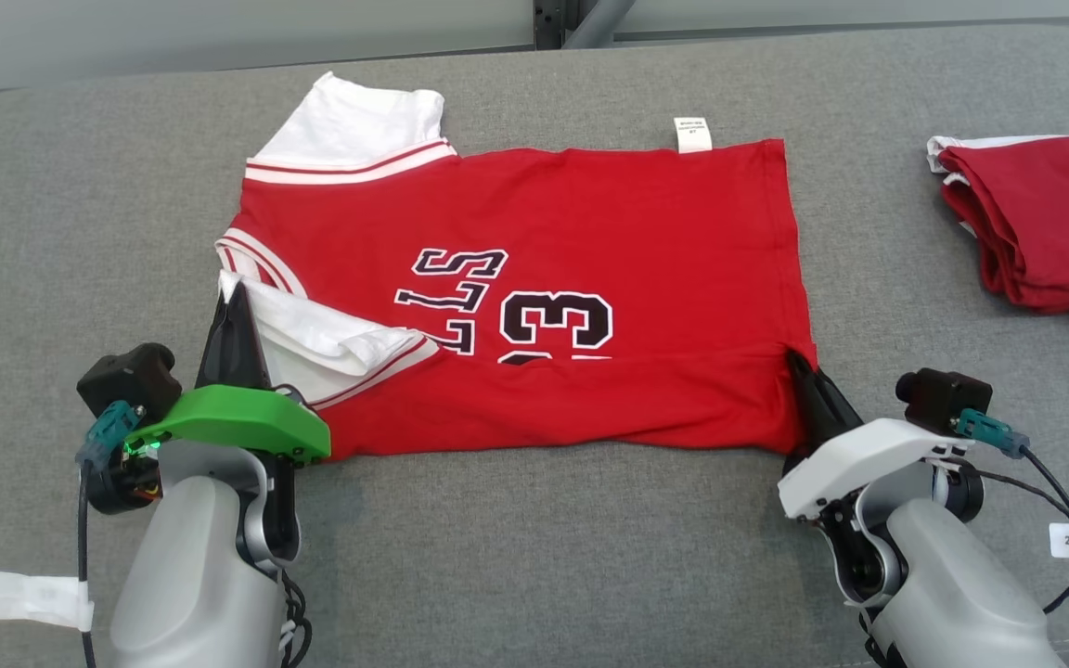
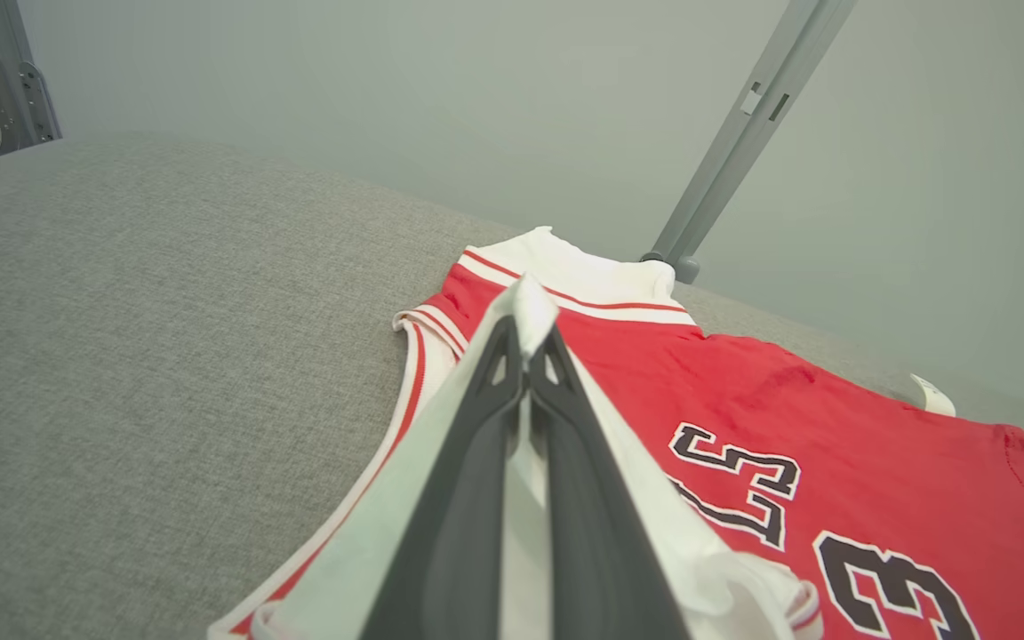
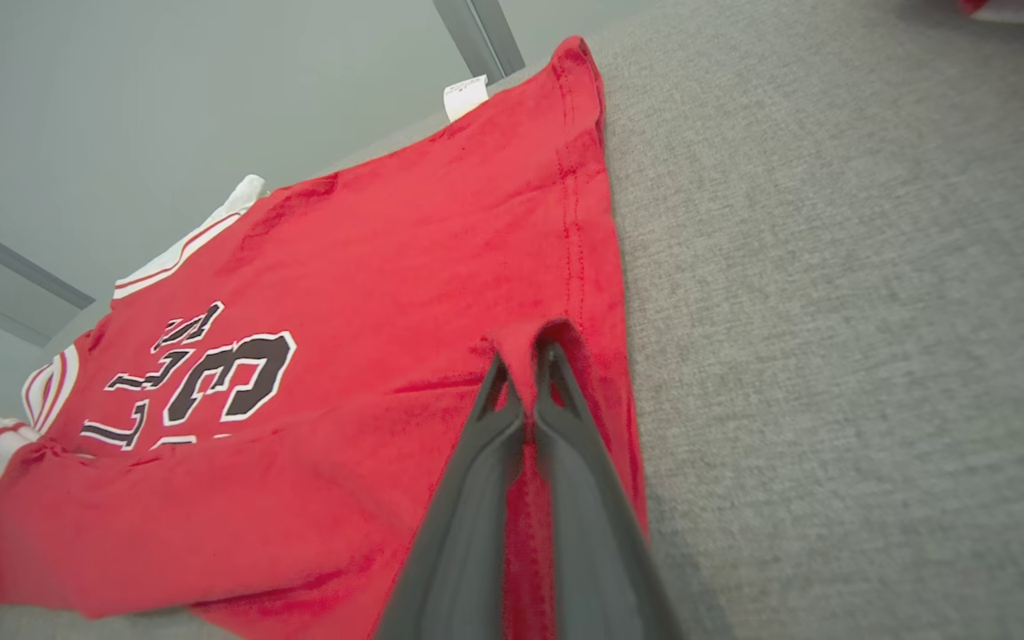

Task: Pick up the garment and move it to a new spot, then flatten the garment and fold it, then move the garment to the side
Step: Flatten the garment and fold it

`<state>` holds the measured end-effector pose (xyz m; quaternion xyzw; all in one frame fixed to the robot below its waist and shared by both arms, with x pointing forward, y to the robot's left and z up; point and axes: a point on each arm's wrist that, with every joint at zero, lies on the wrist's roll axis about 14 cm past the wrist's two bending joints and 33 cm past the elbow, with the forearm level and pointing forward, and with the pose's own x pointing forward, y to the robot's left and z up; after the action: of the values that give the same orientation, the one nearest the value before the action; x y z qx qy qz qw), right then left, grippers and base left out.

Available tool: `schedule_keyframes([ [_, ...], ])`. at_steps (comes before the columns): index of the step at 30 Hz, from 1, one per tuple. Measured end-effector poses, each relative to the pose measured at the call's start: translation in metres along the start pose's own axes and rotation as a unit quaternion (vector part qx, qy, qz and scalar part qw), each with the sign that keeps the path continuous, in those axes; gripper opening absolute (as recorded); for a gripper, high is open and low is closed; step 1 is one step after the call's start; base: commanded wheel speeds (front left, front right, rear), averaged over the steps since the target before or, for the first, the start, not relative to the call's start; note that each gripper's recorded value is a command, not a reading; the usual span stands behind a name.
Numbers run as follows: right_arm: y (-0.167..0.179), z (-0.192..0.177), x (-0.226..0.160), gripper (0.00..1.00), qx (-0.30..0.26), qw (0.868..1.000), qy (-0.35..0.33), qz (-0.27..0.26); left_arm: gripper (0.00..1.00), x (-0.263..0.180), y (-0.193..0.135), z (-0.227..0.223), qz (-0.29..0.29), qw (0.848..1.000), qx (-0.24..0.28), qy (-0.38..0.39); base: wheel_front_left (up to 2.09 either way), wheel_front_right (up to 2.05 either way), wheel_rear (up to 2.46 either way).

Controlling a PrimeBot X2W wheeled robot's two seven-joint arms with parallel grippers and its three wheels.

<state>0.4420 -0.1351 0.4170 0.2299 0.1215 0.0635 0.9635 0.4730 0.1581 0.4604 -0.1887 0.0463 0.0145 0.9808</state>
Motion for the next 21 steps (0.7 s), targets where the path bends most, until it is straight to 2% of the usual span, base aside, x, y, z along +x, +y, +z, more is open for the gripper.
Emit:
schedule_keyframes([
  [3, -0.001, 0.0, 0.006, 0.0, -0.003, 1.0, 0.004, 0.0, 0.0, 0.007, -0.002, -0.004, -0.002, 1.0, 0.005, 0.006, 0.0, 0.0, 0.0],
  [4, -0.002, -0.001, 0.008, 0.05, -0.004, 1.0, 0.006, 0.0, 0.0, 0.009, -0.002, -0.005, -0.003, 1.0, 0.007, 0.008, 0.0, 0.0, 0.0],
  [6, -0.004, -0.003, 0.009, 0.5, -0.006, 1.0, 0.01, -0.004, 0.0, 0.012, -0.004, -0.009, -0.005, 1.0, 0.009, 0.013, 0.0, 0.0, 0.0],
  [7, -0.005, -0.004, 0.01, 0.82, -0.006, 1.0, 0.012, -0.005, 0.0, 0.013, -0.004, -0.01, -0.005, 1.0, 0.009, 0.015, 0.0, 0.0, 0.0],
  [8, -0.006, -0.004, 0.01, 1.0, -0.009, 1.0, 0.012, -0.005, 0.0, 0.014, -0.005, -0.012, -0.006, 1.0, 0.01, 0.018, 0.0, 0.0, 0.0],
  [9, -0.007, -0.003, 0.01, 1.0, -0.011, 1.0, 0.012, -0.006, 0.06, 0.015, -0.005, -0.013, -0.006, 1.0, 0.01, 0.019, 0.0, 0.0, 0.0],
  [10, -0.008, -0.001, 0.01, 1.0, -0.012, 1.0, 0.01, -0.007, 0.34, 0.016, -0.006, -0.013, -0.007, 1.0, 0.01, 0.02, 0.0, 0.0, 0.0],
  [11, -0.009, 0.0, 0.01, 1.0, -0.014, 1.0, 0.009, -0.007, 0.82, 0.017, -0.006, -0.014, -0.007, 1.0, 0.01, 0.021, 0.0, 0.0, 0.0],
  [12, -0.01, 0.002, 0.01, 1.0, -0.017, 1.0, 0.007, -0.007, 1.0, 0.017, -0.008, -0.014, -0.009, 1.0, 0.01, 0.021, 0.0, 0.0, 0.0],
  [21, -0.021, 0.029, 0.001, 1.0, -0.055, 0.998, -0.032, -0.013, 1.0, 0.023, -0.018, -0.009, -0.021, 1.0, 0.002, 0.014, 0.0, 0.0, 0.0],
])
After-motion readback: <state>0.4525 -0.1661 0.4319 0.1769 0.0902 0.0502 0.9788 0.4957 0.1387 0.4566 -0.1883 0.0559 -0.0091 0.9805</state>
